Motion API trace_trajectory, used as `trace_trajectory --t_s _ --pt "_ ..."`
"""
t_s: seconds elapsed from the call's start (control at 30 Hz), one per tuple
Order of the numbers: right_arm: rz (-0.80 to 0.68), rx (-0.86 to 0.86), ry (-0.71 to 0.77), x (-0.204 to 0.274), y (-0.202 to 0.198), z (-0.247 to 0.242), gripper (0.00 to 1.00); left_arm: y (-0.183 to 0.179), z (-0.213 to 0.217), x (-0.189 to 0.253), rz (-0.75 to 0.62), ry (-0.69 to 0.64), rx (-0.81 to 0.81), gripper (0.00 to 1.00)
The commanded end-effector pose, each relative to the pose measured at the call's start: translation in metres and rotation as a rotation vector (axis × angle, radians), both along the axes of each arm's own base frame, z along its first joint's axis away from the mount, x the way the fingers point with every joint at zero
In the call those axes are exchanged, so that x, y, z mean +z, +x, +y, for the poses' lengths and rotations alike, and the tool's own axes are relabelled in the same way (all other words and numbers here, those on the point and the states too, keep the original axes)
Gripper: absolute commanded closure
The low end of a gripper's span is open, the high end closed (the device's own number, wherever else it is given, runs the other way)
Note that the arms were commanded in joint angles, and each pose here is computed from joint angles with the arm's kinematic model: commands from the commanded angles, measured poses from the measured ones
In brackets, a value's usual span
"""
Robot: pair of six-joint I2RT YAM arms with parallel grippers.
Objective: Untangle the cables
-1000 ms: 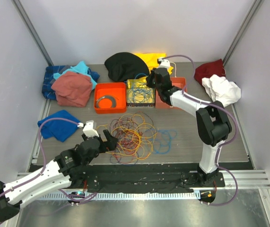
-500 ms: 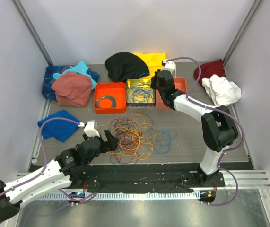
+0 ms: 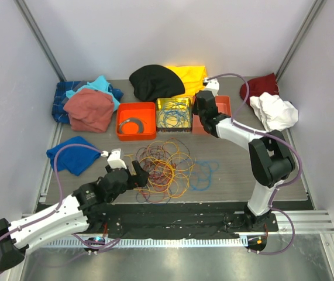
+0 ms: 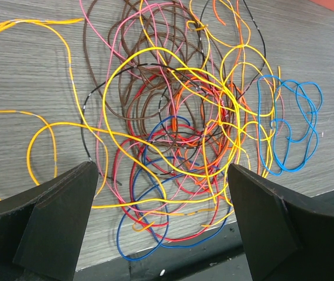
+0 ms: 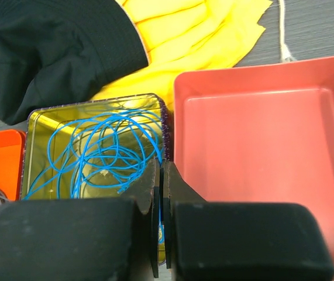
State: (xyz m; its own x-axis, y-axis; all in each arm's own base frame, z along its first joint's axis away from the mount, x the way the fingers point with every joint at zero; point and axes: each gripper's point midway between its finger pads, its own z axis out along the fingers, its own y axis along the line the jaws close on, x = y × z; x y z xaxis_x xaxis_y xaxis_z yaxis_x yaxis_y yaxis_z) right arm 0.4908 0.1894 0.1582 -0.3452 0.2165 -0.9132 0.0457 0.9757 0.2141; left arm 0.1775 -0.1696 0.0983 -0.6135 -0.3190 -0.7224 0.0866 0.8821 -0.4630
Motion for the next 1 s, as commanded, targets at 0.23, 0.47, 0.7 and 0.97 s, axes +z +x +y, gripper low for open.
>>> trace_trajectory --t_s 0.23,0.47,0.7,0.97 --pt "-0.001 0.067 -0.014 -0.007 0.052 0.036 0.99 0.003 -0.005 0.014 -0.022 -0.068 0.017 0.02" --pt "0.065 0.098 -0.025 -0.036 0.057 0.045 0.99 0.004 -0.003 0.012 -0.021 -0.061 0.026 0.02" --pt "0.031 0.069 -0.039 -0.016 0.042 0.04 0.52 0.004 -0.009 0.011 -0.014 -0.059 0.009 0.02" --pt "-0.113 -0.039 0.022 0.064 -0.002 0.011 0.37 0.006 -0.009 0.018 -0.04 -0.06 0.003 0.02"
